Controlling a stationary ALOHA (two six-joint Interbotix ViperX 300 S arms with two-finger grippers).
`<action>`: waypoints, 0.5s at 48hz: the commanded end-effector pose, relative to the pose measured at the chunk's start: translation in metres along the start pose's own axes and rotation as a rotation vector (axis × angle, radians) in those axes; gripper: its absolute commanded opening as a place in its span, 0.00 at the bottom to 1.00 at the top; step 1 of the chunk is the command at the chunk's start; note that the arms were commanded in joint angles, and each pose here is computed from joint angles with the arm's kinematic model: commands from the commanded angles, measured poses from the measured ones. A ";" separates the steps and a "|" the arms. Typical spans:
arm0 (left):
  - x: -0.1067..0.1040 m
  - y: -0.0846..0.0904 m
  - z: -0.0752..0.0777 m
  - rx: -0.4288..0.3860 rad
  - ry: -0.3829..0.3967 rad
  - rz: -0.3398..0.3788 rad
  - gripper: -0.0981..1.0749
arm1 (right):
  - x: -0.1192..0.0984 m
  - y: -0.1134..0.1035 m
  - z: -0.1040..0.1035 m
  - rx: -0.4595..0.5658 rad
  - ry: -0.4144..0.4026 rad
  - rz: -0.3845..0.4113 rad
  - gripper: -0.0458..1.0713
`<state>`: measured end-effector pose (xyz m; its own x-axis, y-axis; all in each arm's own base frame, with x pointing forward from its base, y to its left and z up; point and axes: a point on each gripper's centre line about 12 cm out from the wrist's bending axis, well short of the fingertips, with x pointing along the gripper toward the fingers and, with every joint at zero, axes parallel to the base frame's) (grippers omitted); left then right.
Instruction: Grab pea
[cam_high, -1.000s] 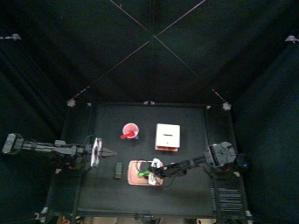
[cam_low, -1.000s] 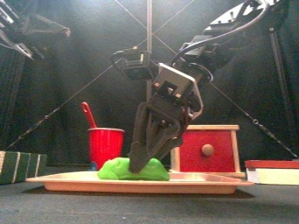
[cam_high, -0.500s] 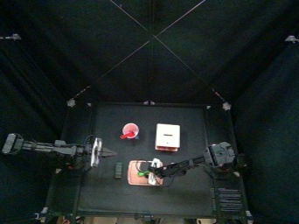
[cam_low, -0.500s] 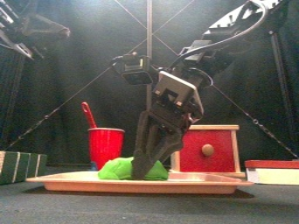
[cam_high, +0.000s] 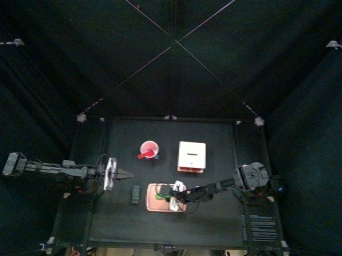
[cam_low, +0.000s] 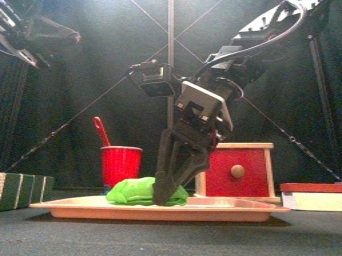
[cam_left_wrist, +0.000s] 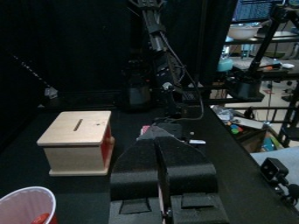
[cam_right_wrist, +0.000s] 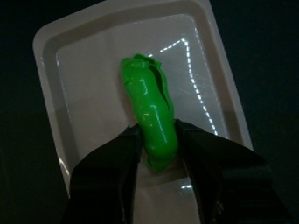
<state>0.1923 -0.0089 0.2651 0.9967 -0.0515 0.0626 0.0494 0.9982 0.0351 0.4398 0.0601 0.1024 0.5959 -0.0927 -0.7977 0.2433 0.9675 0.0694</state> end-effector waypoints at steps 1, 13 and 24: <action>0.002 0.000 0.006 0.002 -0.018 0.001 0.06 | -0.025 0.003 0.025 0.016 -0.077 0.030 0.70; 0.002 0.000 0.006 0.000 -0.018 0.000 0.06 | -0.039 0.006 0.033 0.014 -0.109 0.045 0.70; 0.002 0.000 0.006 0.002 -0.018 0.001 0.06 | -0.037 0.004 0.029 0.017 -0.100 0.041 0.70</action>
<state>0.1924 -0.0090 0.2659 0.9965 -0.0515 0.0657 0.0493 0.9982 0.0351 0.4393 0.0611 0.1292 0.6408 -0.0848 -0.7630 0.2332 0.9684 0.0882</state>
